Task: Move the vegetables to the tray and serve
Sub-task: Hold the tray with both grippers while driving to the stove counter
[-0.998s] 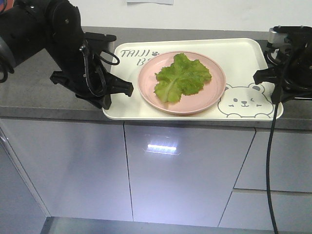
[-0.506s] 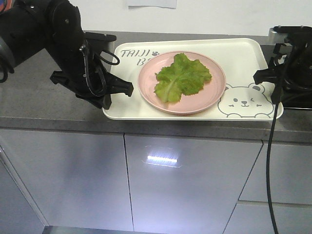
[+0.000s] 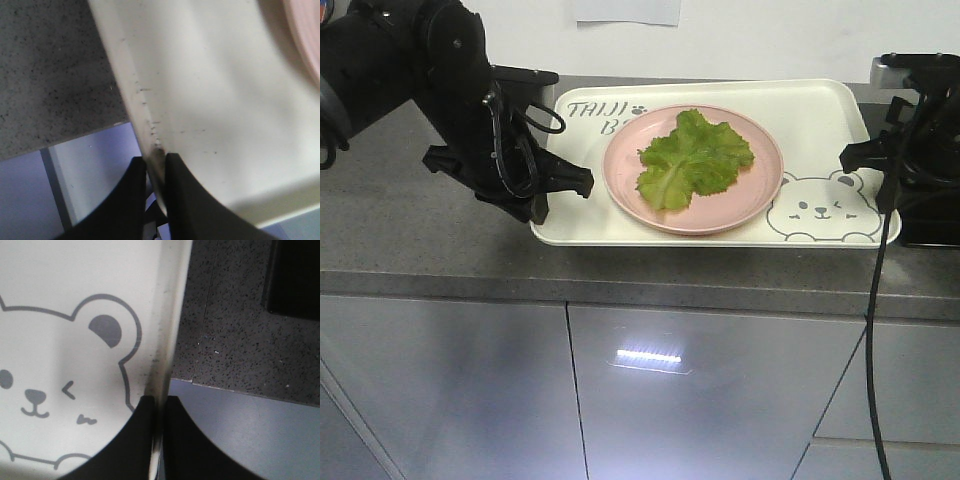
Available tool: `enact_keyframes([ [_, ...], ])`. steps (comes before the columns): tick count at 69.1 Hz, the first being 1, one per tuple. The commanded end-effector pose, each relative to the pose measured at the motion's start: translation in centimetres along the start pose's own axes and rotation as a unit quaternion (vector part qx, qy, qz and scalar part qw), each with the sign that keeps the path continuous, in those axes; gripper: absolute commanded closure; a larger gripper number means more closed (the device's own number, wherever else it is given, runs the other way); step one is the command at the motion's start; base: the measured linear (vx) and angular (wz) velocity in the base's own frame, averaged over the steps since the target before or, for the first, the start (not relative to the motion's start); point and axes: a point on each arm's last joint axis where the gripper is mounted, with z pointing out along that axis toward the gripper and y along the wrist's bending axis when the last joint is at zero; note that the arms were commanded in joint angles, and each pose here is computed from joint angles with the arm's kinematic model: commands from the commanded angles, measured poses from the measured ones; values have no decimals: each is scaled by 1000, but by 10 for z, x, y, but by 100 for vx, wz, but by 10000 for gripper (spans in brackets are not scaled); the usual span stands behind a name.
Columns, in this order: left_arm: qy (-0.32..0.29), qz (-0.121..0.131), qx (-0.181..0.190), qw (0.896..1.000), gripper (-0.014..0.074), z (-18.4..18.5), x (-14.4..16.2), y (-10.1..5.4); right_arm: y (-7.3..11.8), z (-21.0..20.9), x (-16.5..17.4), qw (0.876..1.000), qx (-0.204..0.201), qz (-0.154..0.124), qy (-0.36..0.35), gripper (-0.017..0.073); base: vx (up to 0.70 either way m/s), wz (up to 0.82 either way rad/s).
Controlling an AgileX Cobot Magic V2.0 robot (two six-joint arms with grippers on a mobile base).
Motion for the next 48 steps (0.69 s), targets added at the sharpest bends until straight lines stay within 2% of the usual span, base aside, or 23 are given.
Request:
enact_keyframes([
  [1,-67,15,43,997,599,-42,0,-15,9,-31,1,999,-19,-16,-41,565,11,-2],
  [48,-67,15,43,997,599,-42,0,-15,9,-31,1,999,-19,-16,-41,565,10,-2],
])
